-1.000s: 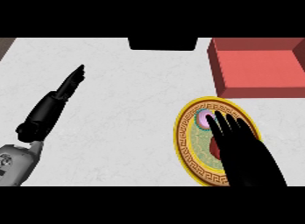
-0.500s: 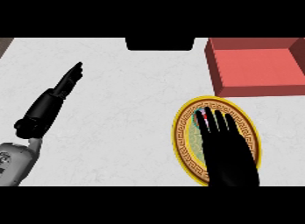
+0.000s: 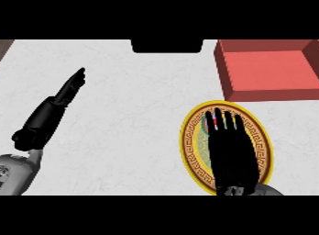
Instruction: Pick the bell pepper from the plate and place it in the cardboard box
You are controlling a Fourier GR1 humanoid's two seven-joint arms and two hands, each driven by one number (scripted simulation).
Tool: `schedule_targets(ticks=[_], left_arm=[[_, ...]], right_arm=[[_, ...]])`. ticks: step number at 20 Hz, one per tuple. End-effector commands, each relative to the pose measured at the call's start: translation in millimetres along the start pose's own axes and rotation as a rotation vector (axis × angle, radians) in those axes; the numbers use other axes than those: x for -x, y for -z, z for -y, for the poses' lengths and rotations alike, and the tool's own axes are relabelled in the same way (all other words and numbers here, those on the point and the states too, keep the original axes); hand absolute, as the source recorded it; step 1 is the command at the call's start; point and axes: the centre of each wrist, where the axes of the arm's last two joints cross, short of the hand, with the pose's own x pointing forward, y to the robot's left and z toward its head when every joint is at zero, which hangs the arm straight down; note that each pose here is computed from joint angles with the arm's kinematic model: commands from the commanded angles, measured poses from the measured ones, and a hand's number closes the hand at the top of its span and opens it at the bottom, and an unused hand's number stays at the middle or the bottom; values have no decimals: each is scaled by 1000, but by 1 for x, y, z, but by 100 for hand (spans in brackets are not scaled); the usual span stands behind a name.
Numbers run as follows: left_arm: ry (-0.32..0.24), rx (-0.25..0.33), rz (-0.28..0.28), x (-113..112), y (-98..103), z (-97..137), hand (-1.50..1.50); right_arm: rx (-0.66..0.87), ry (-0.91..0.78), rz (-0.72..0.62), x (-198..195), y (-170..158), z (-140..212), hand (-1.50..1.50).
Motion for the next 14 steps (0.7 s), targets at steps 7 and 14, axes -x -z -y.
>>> schedule_targets(ticks=[7,14], left_arm=[[4,5,5,-10,-15,-11,0],[1,-11,11,-2,3,3,0]], right_arm=[[-69,-39,-136,0,2,-16,-150],[-62,-45,-194,-4,27,-39,-150]])
